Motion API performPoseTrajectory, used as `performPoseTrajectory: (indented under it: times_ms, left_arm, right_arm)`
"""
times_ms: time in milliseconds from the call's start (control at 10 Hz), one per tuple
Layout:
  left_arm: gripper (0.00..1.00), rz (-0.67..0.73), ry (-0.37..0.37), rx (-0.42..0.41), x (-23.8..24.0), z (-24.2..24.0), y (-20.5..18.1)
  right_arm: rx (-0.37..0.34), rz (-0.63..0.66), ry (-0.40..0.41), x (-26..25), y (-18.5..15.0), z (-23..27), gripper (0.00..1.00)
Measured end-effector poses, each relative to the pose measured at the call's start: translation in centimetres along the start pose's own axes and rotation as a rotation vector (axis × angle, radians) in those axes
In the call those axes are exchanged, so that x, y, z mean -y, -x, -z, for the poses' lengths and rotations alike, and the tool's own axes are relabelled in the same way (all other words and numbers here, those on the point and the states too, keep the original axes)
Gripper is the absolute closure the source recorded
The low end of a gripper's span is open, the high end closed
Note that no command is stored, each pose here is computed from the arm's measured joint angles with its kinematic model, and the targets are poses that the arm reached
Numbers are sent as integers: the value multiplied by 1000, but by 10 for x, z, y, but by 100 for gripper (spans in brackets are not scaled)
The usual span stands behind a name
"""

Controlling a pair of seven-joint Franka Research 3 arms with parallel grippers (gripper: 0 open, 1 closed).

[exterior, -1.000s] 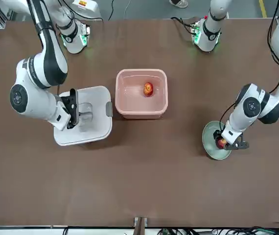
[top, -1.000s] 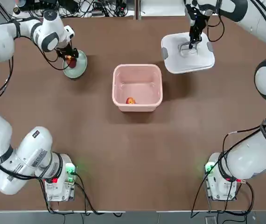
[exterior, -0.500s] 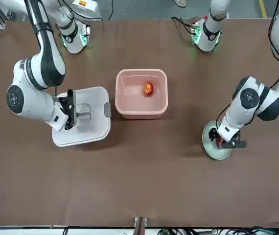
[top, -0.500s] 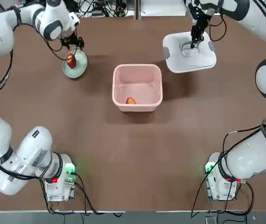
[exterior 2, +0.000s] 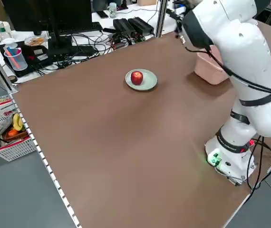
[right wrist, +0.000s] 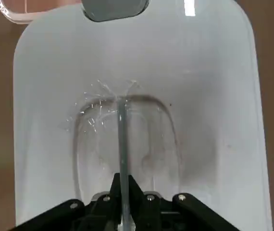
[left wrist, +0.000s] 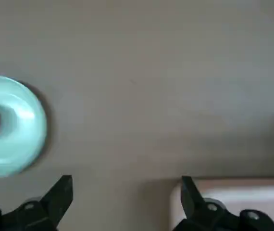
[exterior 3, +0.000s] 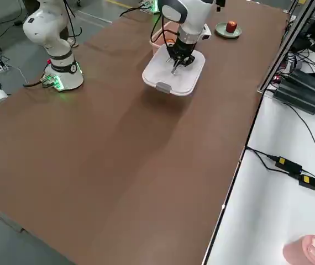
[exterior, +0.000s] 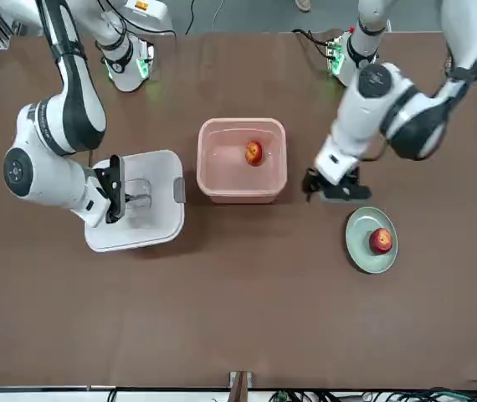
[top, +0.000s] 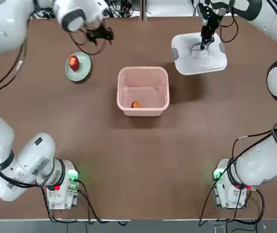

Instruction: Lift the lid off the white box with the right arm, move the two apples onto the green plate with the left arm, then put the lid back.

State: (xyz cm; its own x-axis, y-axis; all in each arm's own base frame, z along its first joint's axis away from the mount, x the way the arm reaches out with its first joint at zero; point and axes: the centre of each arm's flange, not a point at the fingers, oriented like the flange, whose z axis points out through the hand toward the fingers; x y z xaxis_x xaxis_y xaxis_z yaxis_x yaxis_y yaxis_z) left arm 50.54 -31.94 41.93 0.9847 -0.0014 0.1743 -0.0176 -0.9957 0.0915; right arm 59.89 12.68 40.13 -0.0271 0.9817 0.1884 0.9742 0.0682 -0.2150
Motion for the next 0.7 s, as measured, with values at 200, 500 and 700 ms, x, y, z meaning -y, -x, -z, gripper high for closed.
performPoseTrajectory:
  times_ms: [200, 500, 700]
  left_arm:
    - [3, -5, 16, 29, -102, -9, 69]
    - [2, -3, -33, 61, -175, -46, 143]
    - [3, -31, -42, 79, -180, -72, 165]
  right_arm:
    - [-2, -6, 0, -1, 4, 1, 94]
    - [-3, -8, 0, -1, 6, 0, 94]
    - [-3, -8, 0, -1, 6, 0, 94]
